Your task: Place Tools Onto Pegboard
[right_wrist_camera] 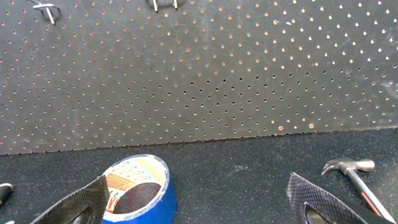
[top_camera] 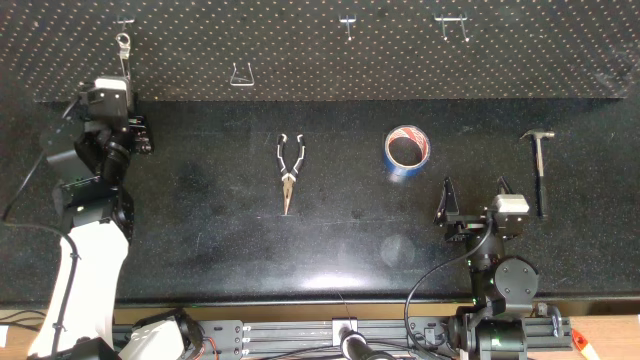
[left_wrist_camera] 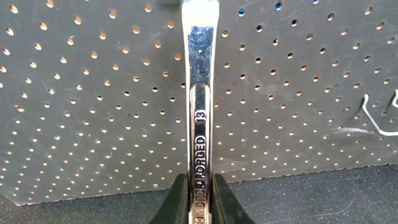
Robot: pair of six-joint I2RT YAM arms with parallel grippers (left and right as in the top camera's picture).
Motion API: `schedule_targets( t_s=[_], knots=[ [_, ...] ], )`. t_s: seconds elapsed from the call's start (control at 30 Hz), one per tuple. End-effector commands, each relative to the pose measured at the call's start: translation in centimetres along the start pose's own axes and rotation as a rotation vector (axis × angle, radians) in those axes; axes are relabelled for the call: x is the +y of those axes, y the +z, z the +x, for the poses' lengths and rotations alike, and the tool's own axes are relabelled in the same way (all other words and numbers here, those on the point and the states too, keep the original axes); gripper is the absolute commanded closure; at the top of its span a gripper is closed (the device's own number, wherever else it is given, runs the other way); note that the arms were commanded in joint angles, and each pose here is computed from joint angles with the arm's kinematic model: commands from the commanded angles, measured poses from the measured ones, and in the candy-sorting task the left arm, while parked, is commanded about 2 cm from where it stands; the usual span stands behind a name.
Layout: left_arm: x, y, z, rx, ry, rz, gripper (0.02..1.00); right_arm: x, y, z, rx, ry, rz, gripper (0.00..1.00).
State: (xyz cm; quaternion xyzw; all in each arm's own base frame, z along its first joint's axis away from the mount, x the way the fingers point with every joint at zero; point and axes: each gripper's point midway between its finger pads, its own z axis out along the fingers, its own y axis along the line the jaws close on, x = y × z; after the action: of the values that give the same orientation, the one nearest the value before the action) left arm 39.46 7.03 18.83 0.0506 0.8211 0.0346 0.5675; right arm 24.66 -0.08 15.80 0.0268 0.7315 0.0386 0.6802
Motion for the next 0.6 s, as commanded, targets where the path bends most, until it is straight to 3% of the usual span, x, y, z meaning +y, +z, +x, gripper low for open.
schedule_targets(
  t_s=[0.03,0.6],
  knots=[
    [0.71,0.44,-0.53,-0.02,-0.002,-0.04,0.991,0.0,0.0,0.21,0.004,0.011,0.002,0.069],
    [1.48,0.42,-0.24,-0.006,-0.004,-0.083,0.991,0.0,0.0,0.21,0.004,0.011,0.002,0.069]
  ],
)
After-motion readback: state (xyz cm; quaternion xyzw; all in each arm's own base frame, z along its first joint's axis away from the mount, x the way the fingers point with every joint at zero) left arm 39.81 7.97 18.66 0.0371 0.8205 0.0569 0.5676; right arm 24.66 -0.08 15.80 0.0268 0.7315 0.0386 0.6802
